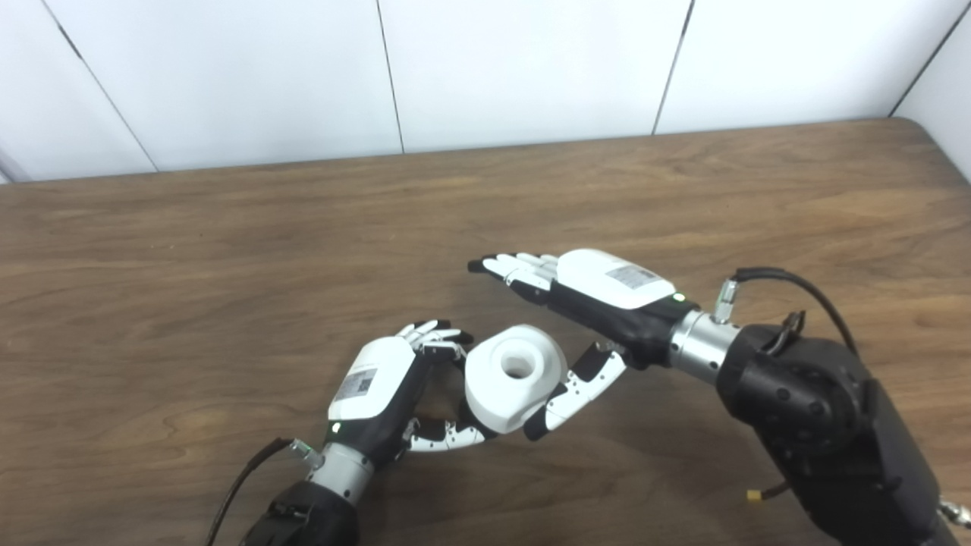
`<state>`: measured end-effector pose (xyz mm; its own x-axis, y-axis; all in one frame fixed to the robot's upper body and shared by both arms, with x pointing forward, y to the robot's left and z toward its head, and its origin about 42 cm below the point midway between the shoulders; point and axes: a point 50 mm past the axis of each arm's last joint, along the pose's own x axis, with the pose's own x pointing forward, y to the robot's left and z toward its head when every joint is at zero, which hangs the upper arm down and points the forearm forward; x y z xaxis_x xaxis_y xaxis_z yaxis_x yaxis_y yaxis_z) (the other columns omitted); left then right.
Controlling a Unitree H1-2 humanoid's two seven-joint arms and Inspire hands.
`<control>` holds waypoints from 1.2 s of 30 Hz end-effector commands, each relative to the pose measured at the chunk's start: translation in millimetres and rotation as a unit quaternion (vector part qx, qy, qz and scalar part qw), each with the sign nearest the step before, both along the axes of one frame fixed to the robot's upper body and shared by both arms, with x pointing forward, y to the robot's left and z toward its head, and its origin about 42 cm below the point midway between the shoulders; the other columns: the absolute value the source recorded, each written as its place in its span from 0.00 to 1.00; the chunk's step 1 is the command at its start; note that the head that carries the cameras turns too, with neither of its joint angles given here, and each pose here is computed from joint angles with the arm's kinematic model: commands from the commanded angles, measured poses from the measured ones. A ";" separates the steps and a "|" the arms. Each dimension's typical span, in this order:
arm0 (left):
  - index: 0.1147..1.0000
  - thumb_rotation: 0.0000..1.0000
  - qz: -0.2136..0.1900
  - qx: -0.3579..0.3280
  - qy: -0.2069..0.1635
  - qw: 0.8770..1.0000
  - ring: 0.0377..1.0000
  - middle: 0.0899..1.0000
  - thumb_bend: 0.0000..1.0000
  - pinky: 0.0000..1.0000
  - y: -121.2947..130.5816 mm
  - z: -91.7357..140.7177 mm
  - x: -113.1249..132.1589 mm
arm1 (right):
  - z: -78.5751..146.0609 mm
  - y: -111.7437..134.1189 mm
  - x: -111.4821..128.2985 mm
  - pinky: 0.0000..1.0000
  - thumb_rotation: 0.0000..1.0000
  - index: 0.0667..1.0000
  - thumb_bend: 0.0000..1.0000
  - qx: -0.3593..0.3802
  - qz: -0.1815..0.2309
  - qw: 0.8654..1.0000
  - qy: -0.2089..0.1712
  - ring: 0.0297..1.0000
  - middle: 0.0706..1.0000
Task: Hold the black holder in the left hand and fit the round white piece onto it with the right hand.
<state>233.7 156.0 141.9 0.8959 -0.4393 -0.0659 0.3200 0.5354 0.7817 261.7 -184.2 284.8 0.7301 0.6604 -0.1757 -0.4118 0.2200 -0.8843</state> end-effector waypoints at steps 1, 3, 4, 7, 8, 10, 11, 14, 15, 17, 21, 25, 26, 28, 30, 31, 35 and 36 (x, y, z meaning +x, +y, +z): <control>0.42 0.05 -0.005 0.017 0.050 0.999 0.91 0.79 0.52 0.93 0.8 -16.6 -3.5 | 22.3 -4.1 -0.9 1.00 0.47 0.99 1.00 -0.005 0.008 0.999 -0.033 1.00 1.00; 0.42 0.05 -0.005 0.016 0.050 0.999 0.91 0.79 0.52 0.93 0.8 -16.8 -3.2 | 27.4 -6.4 -1.9 1.00 0.47 0.99 1.00 -0.011 0.010 0.999 -0.034 1.00 1.00; 0.42 0.04 -0.004 0.016 0.050 0.999 0.91 0.79 0.52 0.93 0.8 -16.9 -3.2 | 29.7 -7.8 -2.3 1.00 0.47 0.99 1.00 -0.013 0.010 0.999 -0.035 1.00 1.00; 0.42 0.04 -0.003 0.015 0.050 0.999 0.91 0.79 0.52 0.93 1.1 -17.2 -3.0 | 33.9 -11.5 -2.7 1.00 0.47 0.98 1.00 -0.013 0.008 0.999 -0.033 1.00 1.00; 0.42 0.04 -0.003 0.014 0.051 0.999 0.91 0.79 0.52 0.93 1.2 -17.2 -3.0 | 34.5 -12.3 -2.8 1.00 0.47 0.98 1.00 -0.013 0.008 0.999 -0.032 1.00 1.00; 0.42 0.04 -0.003 0.015 0.050 0.999 0.91 0.79 0.52 0.93 1.6 -17.4 -2.9 | 35.5 -13.6 -2.4 1.00 0.47 0.98 1.00 -0.015 0.004 0.999 -0.035 1.00 1.00; 0.42 0.04 -0.002 0.015 0.050 0.999 0.90 0.79 0.52 0.93 1.7 -17.5 -2.9 | 35.7 -13.8 -2.3 1.00 0.48 0.98 1.00 -0.017 0.003 0.999 -0.036 1.00 1.00; 0.42 0.05 -0.002 0.016 0.050 0.999 0.90 0.79 0.52 0.93 2.1 -17.7 -3.1 | 35.7 -14.2 -2.1 1.00 0.48 0.98 1.00 -0.017 0.001 0.999 -0.038 1.00 1.00; 0.42 0.05 -0.003 0.017 0.050 0.999 0.90 0.79 0.52 0.93 2.2 -17.5 -3.2 | 35.6 -14.4 -2.0 1.00 0.48 0.98 1.00 -0.016 0.001 0.999 -0.037 1.00 1.00; 0.42 0.05 -0.002 0.019 0.052 0.998 0.90 0.78 0.52 0.93 2.4 -17.2 -3.3 | 35.0 -14.7 -1.6 1.00 0.48 0.98 1.00 -0.014 0.000 0.999 -0.036 1.00 1.00; 0.48 0.06 -0.002 0.039 0.056 0.998 0.89 0.79 0.58 0.92 2.3 -16.5 -2.9 | 34.0 -14.6 -0.6 1.00 0.48 0.98 1.00 -0.012 -0.003 0.999 -0.035 1.00 1.00; 0.77 0.15 0.001 0.055 0.062 0.997 0.89 0.81 0.91 0.91 1.8 -14.5 -2.1 | 31.9 -15.2 0.9 1.00 0.48 0.98 1.00 -0.010 -0.008 0.999 -0.034 1.00 1.00; 0.80 0.17 0.004 0.056 0.068 0.996 0.89 0.82 0.94 0.91 1.7 -14.1 -2.0 | 31.4 -15.5 1.1 1.00 0.48 0.98 1.00 -0.009 -0.009 0.999 -0.034 1.00 1.00; 0.87 0.21 0.007 0.058 0.079 0.995 0.91 0.86 0.99 0.92 1.5 -13.1 -1.7 | 30.2 -16.1 1.5 1.00 0.48 0.99 1.00 -0.009 -0.010 0.999 -0.032 1.00 1.00; 0.90 0.23 0.006 0.063 0.086 0.994 0.91 0.87 1.00 0.92 1.5 -12.9 -1.4 | 29.3 -16.1 2.0 1.00 0.48 0.99 1.00 -0.011 -0.011 0.999 -0.031 1.00 1.00; 0.92 0.24 0.005 0.065 0.090 0.994 0.92 0.88 1.00 0.93 1.6 -12.7 -1.4 | 29.0 -16.0 2.2 1.00 0.48 0.99 1.00 -0.013 -0.012 0.999 -0.032 1.00 1.00; 0.95 0.26 0.004 0.071 0.098 0.993 0.92 0.89 1.00 0.92 1.7 -12.4 -1.1 | 27.4 -16.0 3.4 1.00 0.48 0.99 1.00 -0.014 -0.015 0.999 -0.031 1.00 1.00; 0.95 0.26 0.003 0.071 0.098 0.993 0.92 0.89 1.00 0.92 1.8 -12.1 -1.2 | 26.5 -16.2 3.9 1.00 0.48 0.99 1.00 -0.014 -0.015 0.999 -0.029 1.00 1.00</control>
<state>239.9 150.2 152.5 0.8892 -0.4362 -0.1383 0.3521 0.4592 0.8156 265.1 -199.8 302.1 0.7456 0.6348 -0.2027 -0.4075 0.1937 -0.8924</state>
